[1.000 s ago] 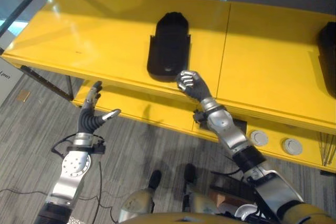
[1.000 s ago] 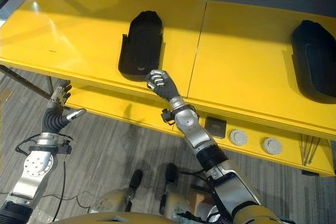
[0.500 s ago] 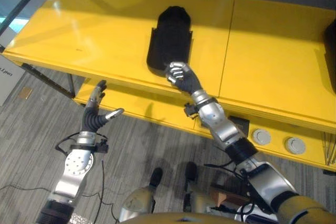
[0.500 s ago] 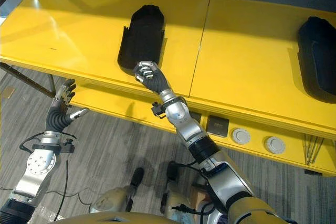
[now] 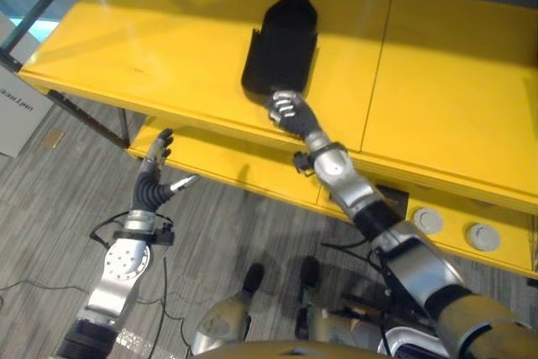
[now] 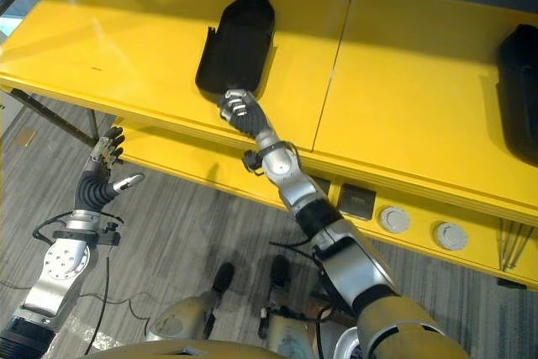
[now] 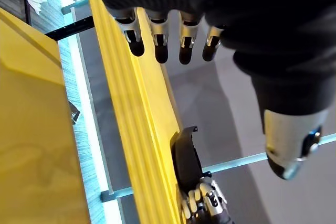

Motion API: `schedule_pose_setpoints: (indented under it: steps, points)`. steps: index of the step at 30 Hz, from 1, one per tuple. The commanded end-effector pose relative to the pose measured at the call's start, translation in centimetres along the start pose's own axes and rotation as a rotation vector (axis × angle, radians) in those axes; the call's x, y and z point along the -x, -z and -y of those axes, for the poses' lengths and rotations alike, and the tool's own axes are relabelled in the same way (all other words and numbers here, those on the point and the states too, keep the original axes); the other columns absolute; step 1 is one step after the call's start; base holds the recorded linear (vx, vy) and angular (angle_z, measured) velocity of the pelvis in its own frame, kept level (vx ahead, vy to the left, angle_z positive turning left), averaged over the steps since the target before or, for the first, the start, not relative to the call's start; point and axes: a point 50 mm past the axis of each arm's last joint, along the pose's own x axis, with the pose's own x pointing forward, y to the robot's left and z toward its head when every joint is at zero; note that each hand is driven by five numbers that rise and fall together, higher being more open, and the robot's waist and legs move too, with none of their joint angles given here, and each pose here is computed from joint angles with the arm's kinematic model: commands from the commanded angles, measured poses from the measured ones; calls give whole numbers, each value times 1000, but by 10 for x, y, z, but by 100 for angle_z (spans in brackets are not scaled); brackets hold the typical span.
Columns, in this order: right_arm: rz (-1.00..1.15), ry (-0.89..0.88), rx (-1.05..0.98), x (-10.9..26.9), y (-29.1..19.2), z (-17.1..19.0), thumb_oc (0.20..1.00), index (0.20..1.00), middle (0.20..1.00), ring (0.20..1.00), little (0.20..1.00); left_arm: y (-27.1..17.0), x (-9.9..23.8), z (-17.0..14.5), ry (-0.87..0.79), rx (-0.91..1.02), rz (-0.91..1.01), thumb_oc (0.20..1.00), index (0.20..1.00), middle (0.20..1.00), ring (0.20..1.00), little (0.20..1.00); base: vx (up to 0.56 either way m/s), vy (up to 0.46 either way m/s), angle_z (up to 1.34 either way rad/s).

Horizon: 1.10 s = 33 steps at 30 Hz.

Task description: Move parts from the plastic box to the shelf.

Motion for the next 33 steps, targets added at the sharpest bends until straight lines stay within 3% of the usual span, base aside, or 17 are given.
schedule_pose_setpoints:
  steps: [1,6,12,19,20,21,22,26,27,33]
  points:
    - [43,51,19,-15,-14,11,200,200,200,200,200,-19,-9,0,36,2,110,1000,1000,1000,1000,1000,-3,1,12]
    - [-5,122,21,-22,-10,33,200,200,200,200,200,-19,-15,5,62,-1,120,1000,1000,1000,1000,1000,-23,0,11]
    - [32,121,-24,-19,-15,30,200,200,200,200,200,-19,-19,9,50,8,126,1000,1000,1000,1000,1000,-2,1,1]
    - [252,-38,-243,48,-38,-9,200,200,200,200,200,-17,-14,-1,-19,-29,111,1000,1000,1000,1000,1000,3,5,-2]
    - [311,-52,-327,73,-46,-4,275,275,275,275,275,-17,-11,-6,-37,-48,111,1000,1000,1000,1000,1000,9,28,-29]
    - [308,-52,-328,75,-46,-4,498,498,498,498,498,-17,-10,-5,-35,-48,109,1000,1000,1000,1000,1000,24,35,-35]
    - [315,-54,-389,87,-46,-2,1000,1000,1000,1000,1000,-18,-8,-8,-41,-57,111,1000,1000,1000,1000,1000,13,32,-36]
    - [282,-51,-441,117,-40,7,1000,1000,1000,1000,1000,-21,-5,-16,-46,-120,119,1000,1000,1000,1000,1000,30,75,-37]
    - [237,-19,-416,139,-32,21,1000,1000,1000,1000,1000,-25,-4,-15,-24,-149,139,1000,1000,1000,1000,1000,26,123,-49]
    - [50,40,-409,190,-8,40,1000,1000,1000,1000,1000,-29,-1,-3,80,-171,157,1000,1000,1000,1000,1000,55,120,-61]
